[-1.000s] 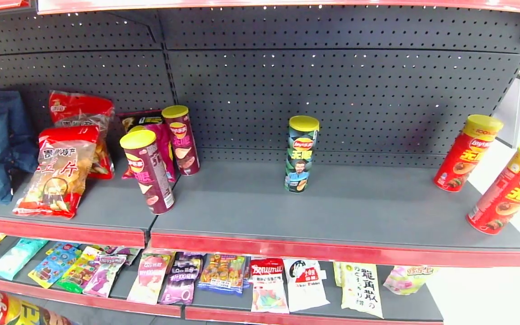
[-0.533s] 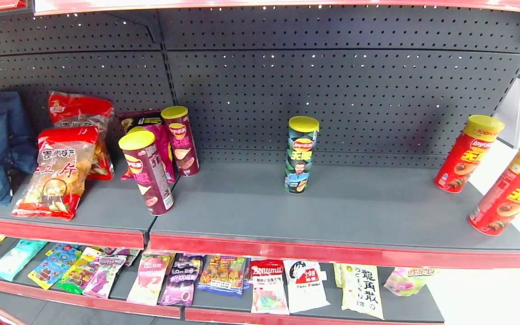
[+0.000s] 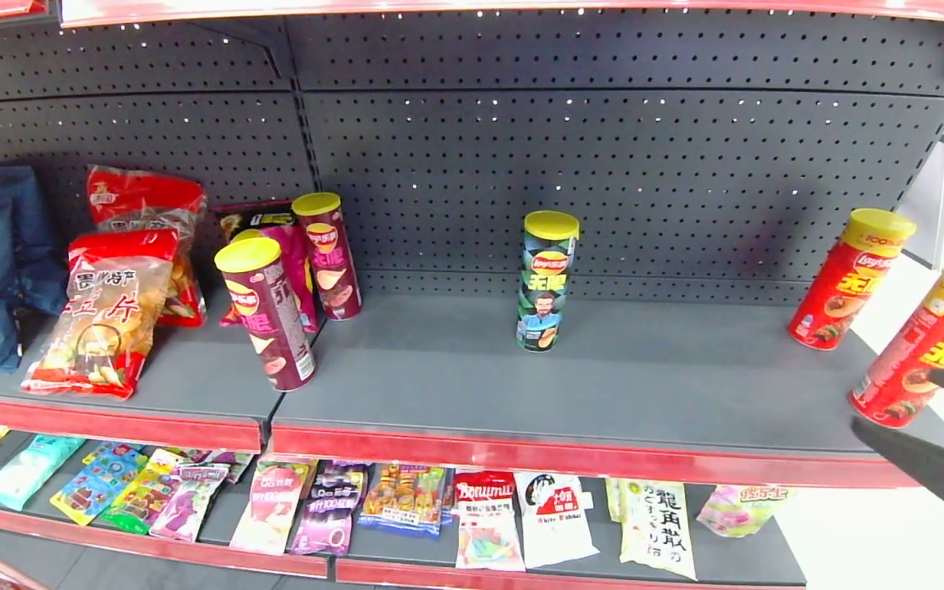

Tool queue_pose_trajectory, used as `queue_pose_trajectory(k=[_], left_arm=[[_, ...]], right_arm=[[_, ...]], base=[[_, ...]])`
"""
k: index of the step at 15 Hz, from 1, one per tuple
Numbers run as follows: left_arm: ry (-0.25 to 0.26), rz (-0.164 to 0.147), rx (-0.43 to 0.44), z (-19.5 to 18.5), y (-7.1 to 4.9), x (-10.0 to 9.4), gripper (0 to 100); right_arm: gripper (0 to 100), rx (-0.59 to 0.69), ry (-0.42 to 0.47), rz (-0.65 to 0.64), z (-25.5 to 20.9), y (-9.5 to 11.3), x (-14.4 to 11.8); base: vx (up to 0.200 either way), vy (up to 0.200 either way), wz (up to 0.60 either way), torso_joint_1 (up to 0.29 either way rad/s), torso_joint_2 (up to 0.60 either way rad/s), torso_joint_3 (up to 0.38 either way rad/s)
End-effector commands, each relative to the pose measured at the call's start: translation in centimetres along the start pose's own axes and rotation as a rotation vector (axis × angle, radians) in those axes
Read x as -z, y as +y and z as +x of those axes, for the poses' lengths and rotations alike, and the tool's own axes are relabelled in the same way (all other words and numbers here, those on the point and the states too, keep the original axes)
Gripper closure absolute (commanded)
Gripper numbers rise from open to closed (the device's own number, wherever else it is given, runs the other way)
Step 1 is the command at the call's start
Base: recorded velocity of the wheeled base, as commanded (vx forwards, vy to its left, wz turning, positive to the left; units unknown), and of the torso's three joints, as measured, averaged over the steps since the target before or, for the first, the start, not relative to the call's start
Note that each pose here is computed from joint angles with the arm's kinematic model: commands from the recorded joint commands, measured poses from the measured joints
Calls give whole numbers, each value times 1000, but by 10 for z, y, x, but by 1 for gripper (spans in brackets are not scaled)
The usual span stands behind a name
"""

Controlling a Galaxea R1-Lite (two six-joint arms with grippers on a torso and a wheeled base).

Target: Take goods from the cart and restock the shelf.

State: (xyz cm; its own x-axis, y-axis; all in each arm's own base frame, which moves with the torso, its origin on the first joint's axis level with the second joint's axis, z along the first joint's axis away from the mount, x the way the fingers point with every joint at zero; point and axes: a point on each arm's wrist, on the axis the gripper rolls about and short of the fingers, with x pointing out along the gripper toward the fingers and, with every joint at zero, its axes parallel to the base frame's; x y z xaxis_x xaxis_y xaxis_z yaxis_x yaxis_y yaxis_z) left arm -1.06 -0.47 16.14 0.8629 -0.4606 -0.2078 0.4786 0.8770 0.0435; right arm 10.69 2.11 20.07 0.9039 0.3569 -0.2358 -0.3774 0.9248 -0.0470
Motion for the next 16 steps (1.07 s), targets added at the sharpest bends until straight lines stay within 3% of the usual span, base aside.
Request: queue_pose_trajectory(k=[1,3,7,9,16], left_arm=[[3,-3,-1,1,1,-2,100],[8,-6,-1,2,1,-3,100],[21,-10,1,4,2,-3,100],[22,-11,1,4,2,-4,100],[19,-8,-6,3,2,-5,100]], right_arm=[[0,-110,136,-20,136,3,-1],[0,-68,75,-13,176,1,-9],[0,-106,63,-13,234,12,-15],[0,-138,49,29,250,25,-19],[0,-148,11,26,282,38,-27]], base=[[0,0,0,0,0,0],[0,0,0,0,0,0],[0,0,0,0,0,0],[0,0,0,0,0,0],[0,0,0,0,0,0]])
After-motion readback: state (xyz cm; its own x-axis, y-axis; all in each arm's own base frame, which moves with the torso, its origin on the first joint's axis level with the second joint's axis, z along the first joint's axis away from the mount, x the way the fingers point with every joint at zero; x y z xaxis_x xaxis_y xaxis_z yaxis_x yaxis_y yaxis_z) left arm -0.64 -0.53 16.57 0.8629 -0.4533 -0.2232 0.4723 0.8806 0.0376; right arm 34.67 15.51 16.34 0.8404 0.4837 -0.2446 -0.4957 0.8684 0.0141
